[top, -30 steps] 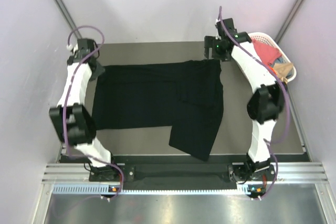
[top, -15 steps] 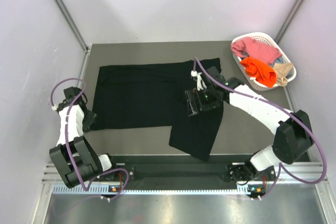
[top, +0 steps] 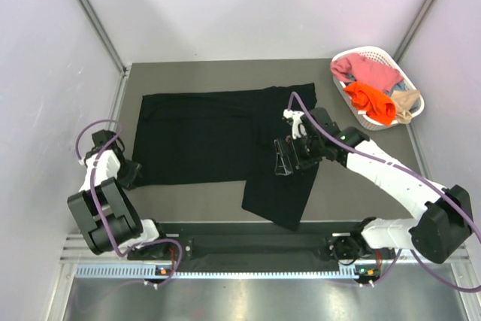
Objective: Fold and stack the t-shirts
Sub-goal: Fold the tshirt
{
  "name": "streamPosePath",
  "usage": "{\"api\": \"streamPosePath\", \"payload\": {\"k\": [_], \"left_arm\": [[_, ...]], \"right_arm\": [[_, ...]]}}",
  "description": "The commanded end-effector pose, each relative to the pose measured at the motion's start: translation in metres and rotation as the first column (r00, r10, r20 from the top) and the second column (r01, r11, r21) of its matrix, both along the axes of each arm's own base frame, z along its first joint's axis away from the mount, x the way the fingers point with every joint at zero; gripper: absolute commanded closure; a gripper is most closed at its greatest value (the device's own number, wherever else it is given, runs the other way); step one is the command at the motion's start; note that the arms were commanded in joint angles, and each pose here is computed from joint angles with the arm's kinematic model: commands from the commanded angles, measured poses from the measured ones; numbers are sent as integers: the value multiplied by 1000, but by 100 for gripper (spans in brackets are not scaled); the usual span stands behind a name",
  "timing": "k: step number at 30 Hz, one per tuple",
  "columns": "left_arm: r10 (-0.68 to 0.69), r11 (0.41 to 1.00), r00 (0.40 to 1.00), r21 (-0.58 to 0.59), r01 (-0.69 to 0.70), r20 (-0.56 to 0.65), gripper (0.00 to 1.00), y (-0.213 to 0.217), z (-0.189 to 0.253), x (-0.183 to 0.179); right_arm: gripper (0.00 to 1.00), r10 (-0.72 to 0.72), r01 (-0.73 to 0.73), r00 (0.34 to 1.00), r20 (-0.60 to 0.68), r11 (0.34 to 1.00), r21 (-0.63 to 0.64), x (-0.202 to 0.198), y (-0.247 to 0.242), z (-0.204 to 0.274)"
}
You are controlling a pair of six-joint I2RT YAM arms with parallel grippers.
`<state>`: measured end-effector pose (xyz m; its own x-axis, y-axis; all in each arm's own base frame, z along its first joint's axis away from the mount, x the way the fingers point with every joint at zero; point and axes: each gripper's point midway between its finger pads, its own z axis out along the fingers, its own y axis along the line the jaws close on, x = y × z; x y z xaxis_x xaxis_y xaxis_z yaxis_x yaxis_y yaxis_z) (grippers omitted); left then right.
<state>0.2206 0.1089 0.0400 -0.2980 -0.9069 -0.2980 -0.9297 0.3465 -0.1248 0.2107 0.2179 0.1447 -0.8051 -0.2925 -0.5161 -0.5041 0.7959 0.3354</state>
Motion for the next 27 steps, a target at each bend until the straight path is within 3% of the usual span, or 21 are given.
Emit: {"api": "streamPosePath", "payload": {"k": [1, 7, 17, 21, 27], "left_arm": [[38, 999, 999, 2, -38, 3, 53, 6, -9, 3], [54, 999, 998, 7, -54, -15, 54, 11, -21, 2], [72, 997, 996, 9, -72, -54, 70, 18, -31, -1], [60, 998, 997, 9, -59, -52, 84, 18, -32, -1], [26, 999, 999, 23, -25, -40, 97, 21, -26, 3]], "right_arm": [[10, 17, -18, 1000, 24, 999, 31, -3, 5, 1], [10, 22, -23, 1000, -18, 1000, -5, -19, -7, -20], [12, 68, -72, 992, -109, 997, -31, -66, -2, -40], [21, 49, -59, 987, -154, 996, -61, -83, -4, -56], [34, 0, -19, 977, -214, 996, -88, -102, -8, -83]]}}
